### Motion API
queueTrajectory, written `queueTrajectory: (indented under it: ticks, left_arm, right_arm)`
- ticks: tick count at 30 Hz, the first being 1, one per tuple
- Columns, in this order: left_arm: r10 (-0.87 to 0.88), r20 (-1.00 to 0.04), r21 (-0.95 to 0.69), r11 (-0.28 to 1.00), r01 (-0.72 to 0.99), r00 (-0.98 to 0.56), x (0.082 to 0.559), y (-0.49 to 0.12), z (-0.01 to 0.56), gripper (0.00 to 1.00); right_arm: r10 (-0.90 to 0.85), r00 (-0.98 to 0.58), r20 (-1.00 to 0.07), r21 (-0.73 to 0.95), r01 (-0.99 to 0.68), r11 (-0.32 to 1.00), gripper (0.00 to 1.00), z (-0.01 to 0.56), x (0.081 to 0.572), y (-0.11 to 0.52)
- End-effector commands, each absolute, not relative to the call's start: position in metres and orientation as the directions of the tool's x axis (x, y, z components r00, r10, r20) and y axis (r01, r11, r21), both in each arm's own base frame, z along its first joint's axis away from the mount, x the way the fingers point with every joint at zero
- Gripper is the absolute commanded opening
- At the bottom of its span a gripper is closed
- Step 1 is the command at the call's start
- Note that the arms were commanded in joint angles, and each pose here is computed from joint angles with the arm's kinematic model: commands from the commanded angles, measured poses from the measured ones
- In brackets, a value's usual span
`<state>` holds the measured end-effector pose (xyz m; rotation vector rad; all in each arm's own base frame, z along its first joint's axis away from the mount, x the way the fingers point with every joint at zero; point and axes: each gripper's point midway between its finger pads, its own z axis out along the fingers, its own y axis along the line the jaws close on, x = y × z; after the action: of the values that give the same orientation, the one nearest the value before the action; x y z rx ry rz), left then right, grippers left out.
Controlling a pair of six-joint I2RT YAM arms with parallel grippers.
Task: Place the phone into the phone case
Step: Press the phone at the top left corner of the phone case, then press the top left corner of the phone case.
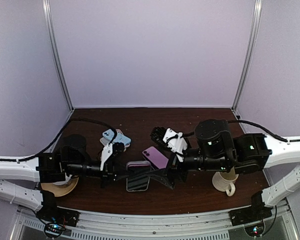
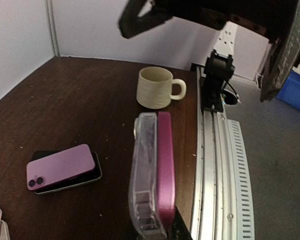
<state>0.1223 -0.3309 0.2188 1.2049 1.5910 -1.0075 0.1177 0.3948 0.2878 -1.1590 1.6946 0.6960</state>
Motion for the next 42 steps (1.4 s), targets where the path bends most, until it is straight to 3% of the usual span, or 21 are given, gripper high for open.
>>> queueTrajectory:
  ticks: [1, 3, 6, 12, 17, 19, 28, 35, 42]
  left_arm:
    - [0.208, -0.978, 0.029, 0.009, 1.0, 0.026, 0.086, -0.348, 0.239, 0.0]
    - [0.229, -0.972, 0.054, -0.032, 0.998, 0.06, 0.079, -0.352, 0.24, 0.0]
    - [0.247, -0.965, 0.076, -0.06, 0.995, 0.088, 0.073, -0.355, 0.238, 0.0]
    - [0.24, -0.968, 0.074, -0.032, 0.997, 0.08, 0.076, -0.355, 0.236, 0.0]
    - [0.244, -0.967, 0.08, 0.015, 0.997, 0.074, 0.084, -0.354, 0.237, 0.0]
    - [0.241, -0.968, 0.08, 0.014, 0.997, 0.074, 0.084, -0.354, 0.238, 0.0]
    - [0.234, -0.97, 0.071, -0.005, 0.997, 0.07, 0.08, -0.354, 0.239, 0.0]
    - [0.225, -0.973, 0.053, -0.017, 0.998, 0.056, 0.077, -0.354, 0.242, 0.0]
    - [0.205, -0.979, 0.005, 0.01, 1.0, 0.003, 0.08, -0.354, 0.247, 0.02]
  right_arm:
    - [-0.404, -0.025, -0.914, -0.022, -0.994, 0.11, 1.0, 0.283, 0.077, 0.416]
    - [-0.411, -0.009, -0.911, -0.018, -0.998, 0.062, 0.97, 0.284, 0.073, 0.422]
    - [-0.454, -0.03, -0.89, 0.015, -0.999, 0.036, 0.83, 0.276, 0.08, 0.426]
    - [-0.477, -0.129, -0.869, 0.15, -0.989, -0.006, 0.68, 0.257, 0.082, 0.439]
    - [-0.507, -0.194, -0.84, 0.224, -0.975, 0.002, 0.69, 0.244, 0.08, 0.449]
    - [-0.513, -0.207, -0.833, 0.227, -0.974, 0.024, 0.65, 0.239, 0.083, 0.449]
    - [-0.499, -0.221, -0.838, 0.209, -0.975, 0.08, 0.33, 0.238, 0.092, 0.446]
    - [-0.481, -0.219, -0.849, 0.186, -0.976, 0.116, 0.01, 0.248, 0.098, 0.441]
    - [-0.419, -0.201, -0.885, 0.161, -0.978, 0.13, 0.0, 0.279, 0.101, 0.435]
